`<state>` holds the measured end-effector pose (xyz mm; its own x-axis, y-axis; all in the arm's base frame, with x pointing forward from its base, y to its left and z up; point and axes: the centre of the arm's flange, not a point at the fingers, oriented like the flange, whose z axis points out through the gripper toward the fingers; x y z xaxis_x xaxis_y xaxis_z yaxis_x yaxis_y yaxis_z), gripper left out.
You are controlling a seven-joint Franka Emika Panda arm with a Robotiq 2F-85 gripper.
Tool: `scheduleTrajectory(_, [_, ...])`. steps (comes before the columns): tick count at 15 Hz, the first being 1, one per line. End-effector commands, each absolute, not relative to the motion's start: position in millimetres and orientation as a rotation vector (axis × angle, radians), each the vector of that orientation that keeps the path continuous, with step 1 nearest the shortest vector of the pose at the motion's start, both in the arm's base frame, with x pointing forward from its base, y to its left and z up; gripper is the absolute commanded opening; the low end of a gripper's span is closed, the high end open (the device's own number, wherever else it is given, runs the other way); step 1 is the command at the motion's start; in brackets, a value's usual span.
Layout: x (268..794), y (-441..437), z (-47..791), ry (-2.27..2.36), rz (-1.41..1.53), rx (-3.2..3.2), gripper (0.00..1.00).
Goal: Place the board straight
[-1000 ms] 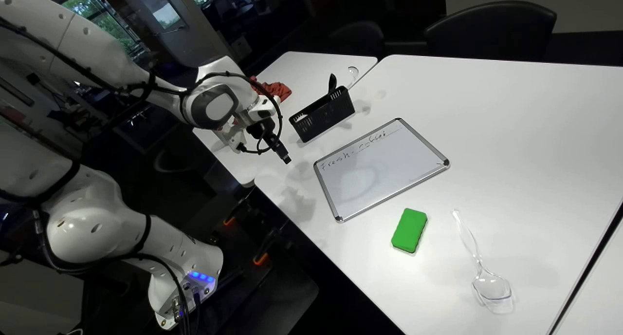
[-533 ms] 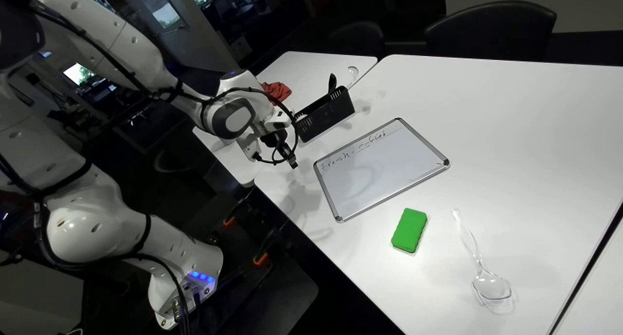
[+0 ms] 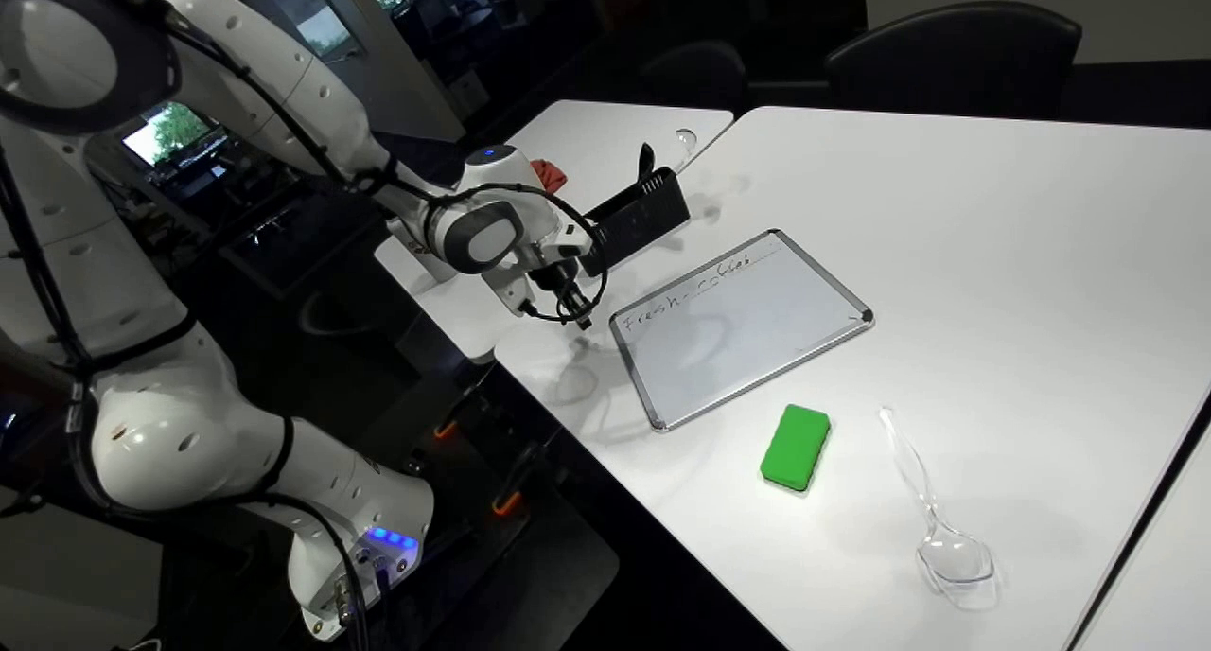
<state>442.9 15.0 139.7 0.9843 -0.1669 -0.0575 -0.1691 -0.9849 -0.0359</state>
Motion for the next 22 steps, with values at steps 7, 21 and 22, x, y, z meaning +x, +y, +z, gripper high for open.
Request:
scheduleTrajectory(7, [466.7,19.0,103.8,0.263,0.117,-3.081,0.00])
scheduleTrajectory(21, [487.8,9.2,92.4,0.249,-0.092,-3.157,0.00])
scheduleTrajectory(22, [491.2,5.1,93.9,0.256,-0.114,-3.161,0.00])
